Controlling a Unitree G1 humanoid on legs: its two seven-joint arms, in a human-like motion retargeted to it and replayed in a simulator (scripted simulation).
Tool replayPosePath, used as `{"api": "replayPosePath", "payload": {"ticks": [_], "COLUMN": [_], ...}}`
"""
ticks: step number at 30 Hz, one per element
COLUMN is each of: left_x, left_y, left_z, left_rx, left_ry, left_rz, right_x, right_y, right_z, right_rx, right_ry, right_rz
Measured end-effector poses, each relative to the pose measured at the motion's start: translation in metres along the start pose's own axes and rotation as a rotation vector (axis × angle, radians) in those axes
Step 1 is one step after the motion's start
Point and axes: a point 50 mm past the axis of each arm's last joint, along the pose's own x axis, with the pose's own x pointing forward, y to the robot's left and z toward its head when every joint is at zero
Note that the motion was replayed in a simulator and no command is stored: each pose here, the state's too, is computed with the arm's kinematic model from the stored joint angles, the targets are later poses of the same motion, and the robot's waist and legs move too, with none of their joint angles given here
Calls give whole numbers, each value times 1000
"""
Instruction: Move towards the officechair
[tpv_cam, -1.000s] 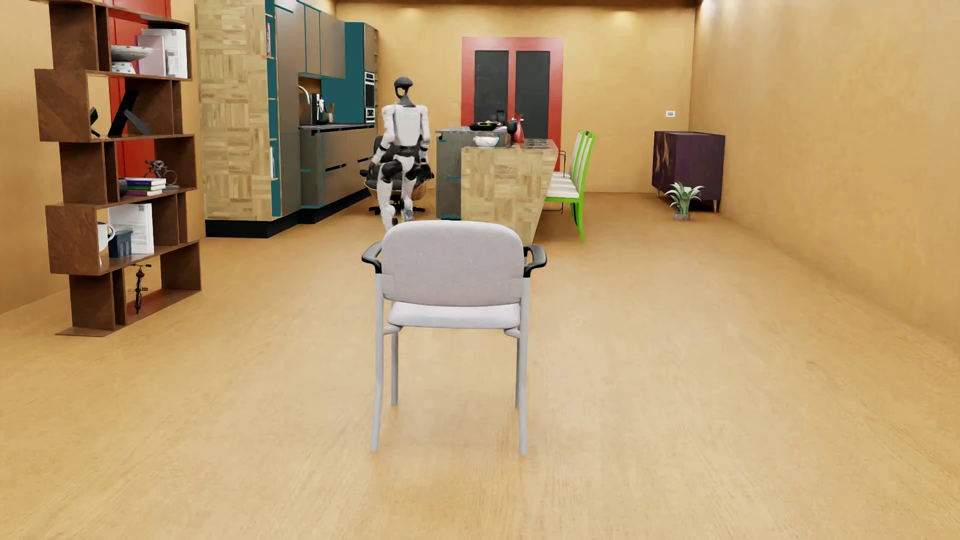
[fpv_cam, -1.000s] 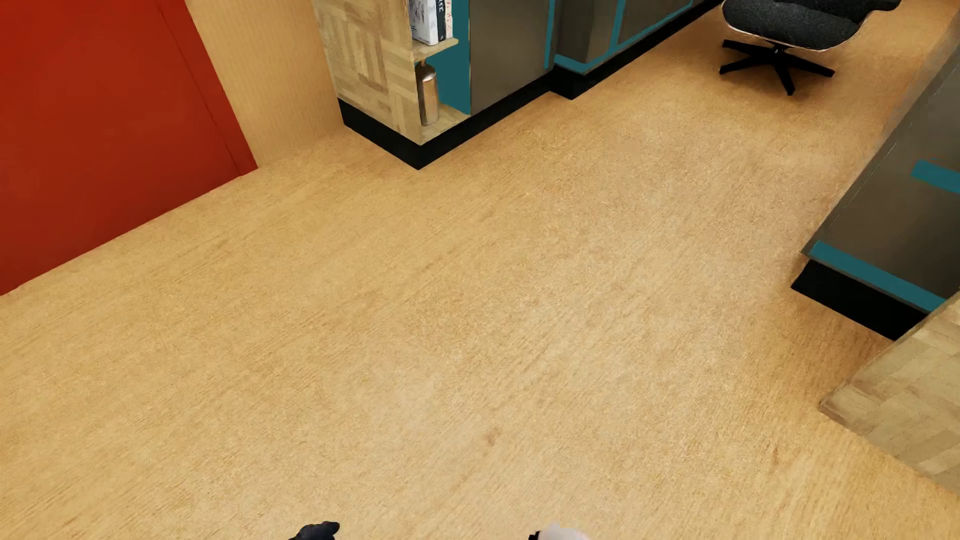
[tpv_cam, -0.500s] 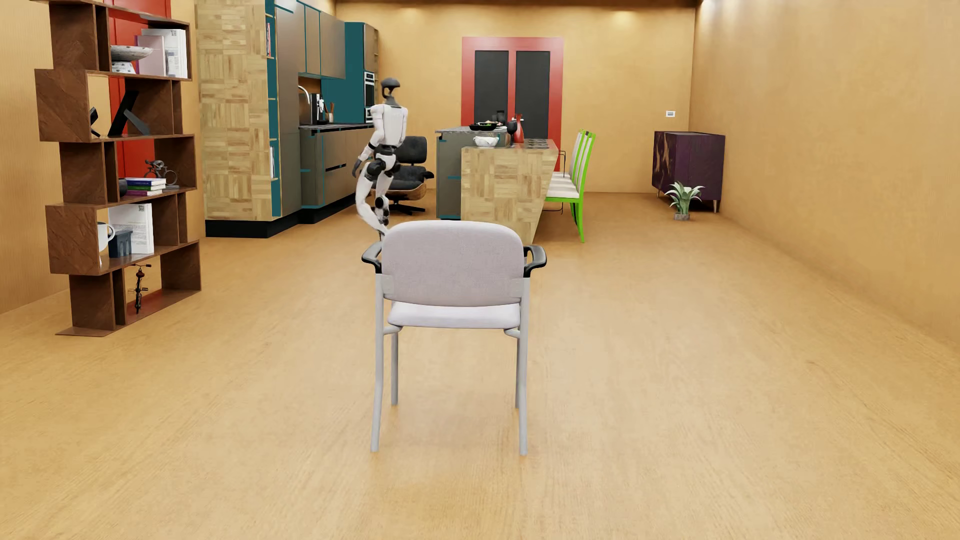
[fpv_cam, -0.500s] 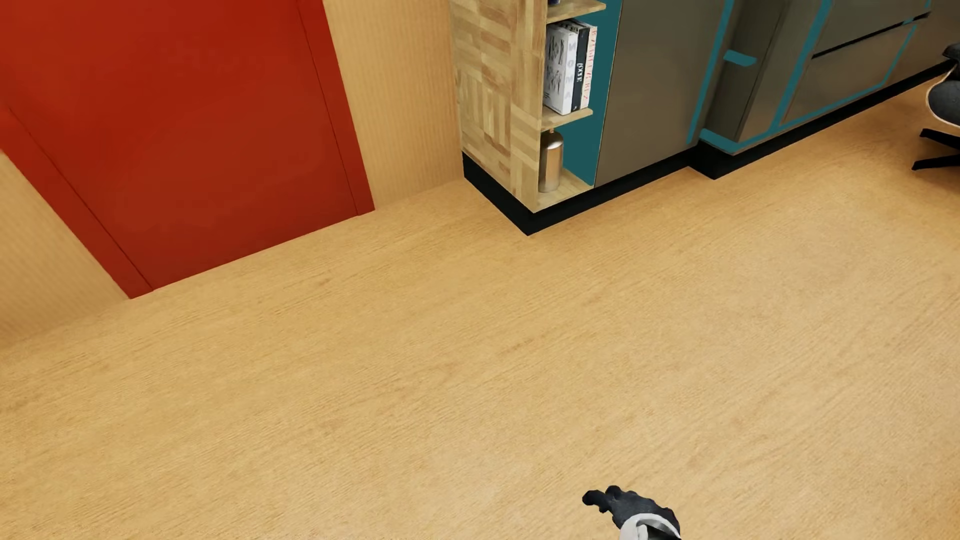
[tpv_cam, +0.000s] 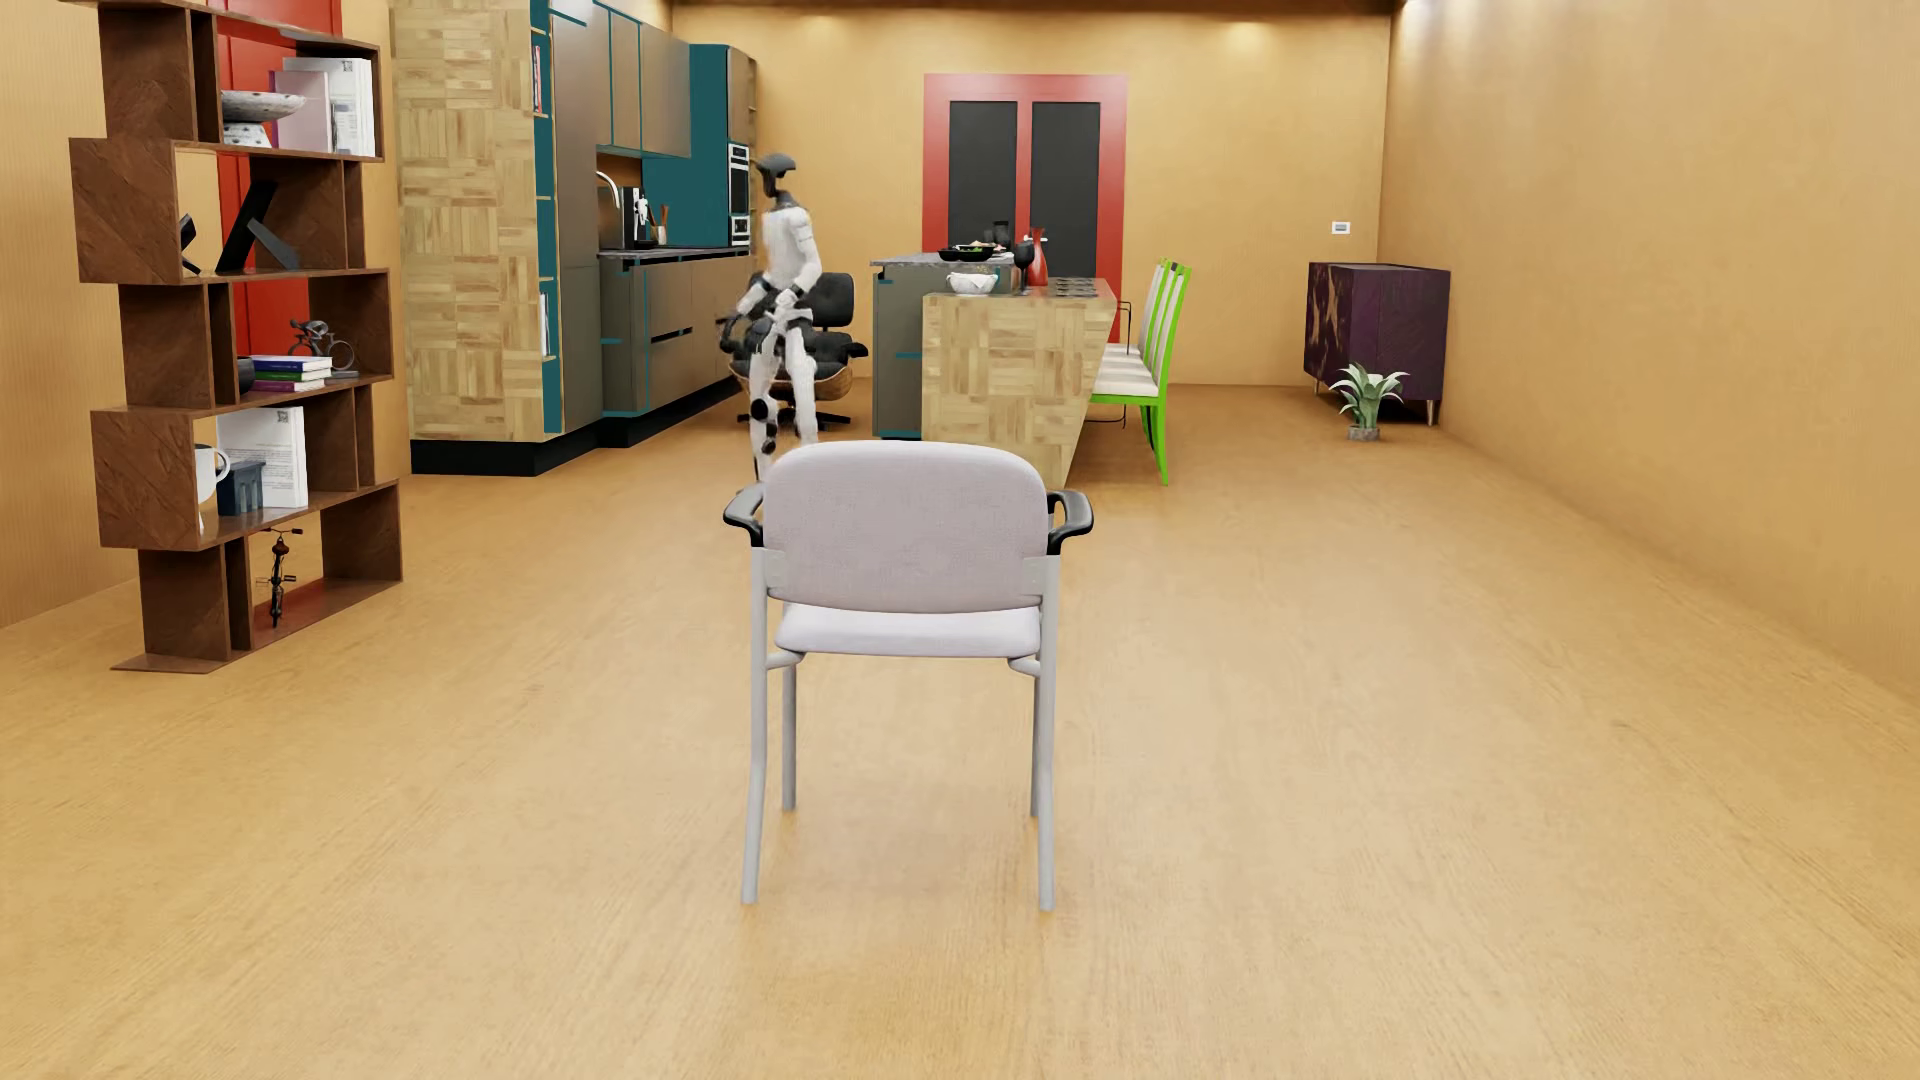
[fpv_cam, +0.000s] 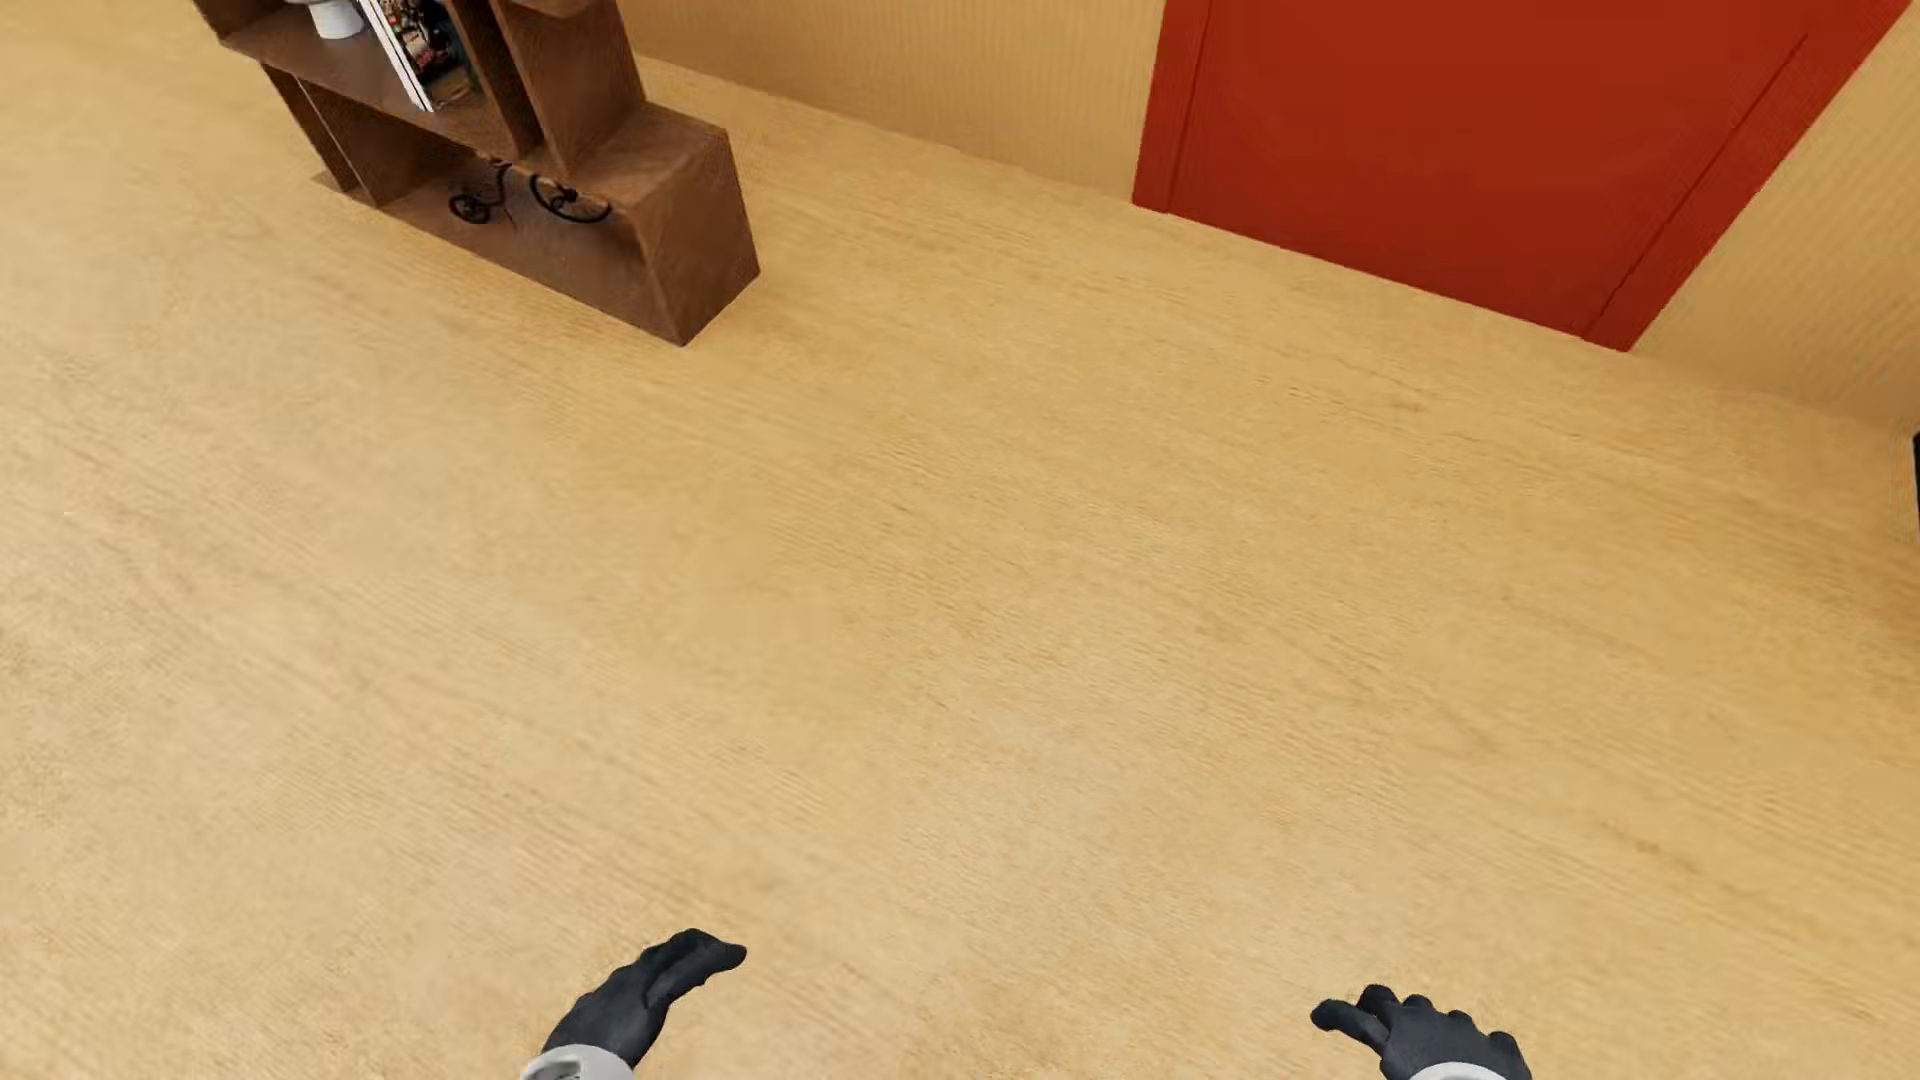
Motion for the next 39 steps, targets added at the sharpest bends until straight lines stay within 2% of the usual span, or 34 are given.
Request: {"api": "replayPosePath", "payload": {"ticks": [3, 6, 9, 12, 14, 17, 20, 23, 24, 26, 28, 30, 33, 35, 37, 39], "left_x": [4, 1, -1, -3, -3, -4, -5, -3, -4, -11, -25, -37, -53, -63, -69, -70], "left_y": [-6, -7, 2, 18, 23, 19, 4, -19, -26, -38, -46, -49, -49, -54, -60, -66], "left_z": [32, 54, 83, 117, 127, 120, 86, 19, -6, -47, -74, -92, -108, -111, -109, -104], "left_rx": [111, 167, 242, 368, 434, 331, 314, 254, 212, 167, 173, 128, 23, -49, -72, -68], "left_ry": [-150, -265, -423, -585, -613, -537, -391, -68, 69, 275, 352, 380, 430, 456, 453, 445], "left_rz": [-56, -63, -54, -4, 51, 58, -2, -125, -164, -226, -283, -311, -259, -228, -227, -243], "right_x": [-14, -36, -65, -88, -93, -88, -77, -54, -42, -16, 7, 19, 11, -7, -30, -43], "right_y": [36, 82, 122, 149, 159, 162, 156, 131, 116, 78, 32, -22, -99, -134, -151, -150], "right_z": [-10, -3, 20, 38, 39, 15, -27, -46, -41, -26, 3, 39, 96, 128, 150, 155], "right_rx": [32, 273, 418, 464, 344, 60, 6, -95, -118, -61, -22, -76, -105, -7, 58, 64], "right_ry": [96, 201, 159, 74, 20, 7, 183, 243, 216, 152, 34, -114, -310, -445, -603, -670], "right_rz": [75, 186, 354, 497, 594, 668, 660, 600, 528, 350, 189, -5, -309, -404, -452, -468]}}
